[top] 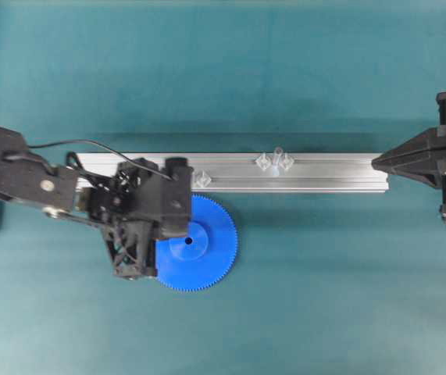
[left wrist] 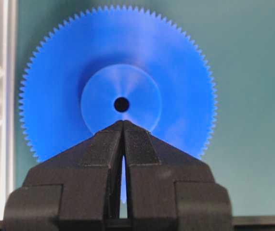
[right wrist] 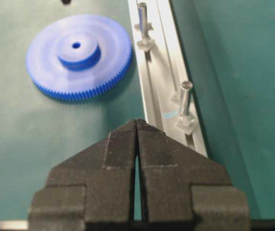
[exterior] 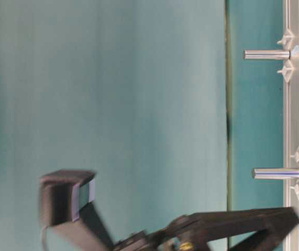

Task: Insert the large gear onto the shaft.
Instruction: 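Move the left gripper over the large blue gear's hub, then lower the open left gripper around the blue gear's raised hub, then close the left gripper on the hub to grip the blue gear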

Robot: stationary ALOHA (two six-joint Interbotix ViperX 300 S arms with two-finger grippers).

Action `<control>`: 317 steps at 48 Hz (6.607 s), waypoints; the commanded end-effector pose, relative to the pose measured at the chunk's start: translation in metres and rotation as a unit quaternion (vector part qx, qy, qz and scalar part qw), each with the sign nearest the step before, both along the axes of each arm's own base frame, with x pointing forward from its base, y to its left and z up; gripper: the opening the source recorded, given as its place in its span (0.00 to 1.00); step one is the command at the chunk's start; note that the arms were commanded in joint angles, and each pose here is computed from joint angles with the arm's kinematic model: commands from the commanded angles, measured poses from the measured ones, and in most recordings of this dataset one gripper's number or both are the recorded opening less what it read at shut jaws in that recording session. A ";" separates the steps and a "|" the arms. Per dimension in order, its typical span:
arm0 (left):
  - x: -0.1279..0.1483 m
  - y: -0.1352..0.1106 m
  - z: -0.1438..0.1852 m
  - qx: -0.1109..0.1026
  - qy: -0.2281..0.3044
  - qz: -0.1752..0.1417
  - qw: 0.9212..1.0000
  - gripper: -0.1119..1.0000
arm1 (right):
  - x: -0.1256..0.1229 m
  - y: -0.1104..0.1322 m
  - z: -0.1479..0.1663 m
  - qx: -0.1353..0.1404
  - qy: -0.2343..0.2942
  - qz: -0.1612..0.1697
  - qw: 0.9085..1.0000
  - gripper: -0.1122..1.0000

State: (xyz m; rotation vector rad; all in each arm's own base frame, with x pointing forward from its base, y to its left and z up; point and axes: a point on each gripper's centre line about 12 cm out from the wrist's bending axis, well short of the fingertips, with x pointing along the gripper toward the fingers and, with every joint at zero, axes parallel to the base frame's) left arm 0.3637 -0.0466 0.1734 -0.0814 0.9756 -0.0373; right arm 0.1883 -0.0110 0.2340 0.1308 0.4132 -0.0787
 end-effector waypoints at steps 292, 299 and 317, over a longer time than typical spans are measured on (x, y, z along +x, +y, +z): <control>0.049 -0.010 -0.060 0.028 0.157 -0.010 0.987 0.79 | -0.005 0.000 -0.003 0.013 -0.008 -0.008 1.000 0.11; 0.049 -0.010 -0.059 0.027 0.156 -0.010 0.987 0.79 | -0.004 0.000 -0.003 0.013 -0.008 -0.007 1.000 0.11; 0.054 -0.011 -0.039 0.027 0.142 -0.012 0.989 0.79 | -0.005 0.000 -0.003 0.013 -0.008 -0.008 1.000 0.11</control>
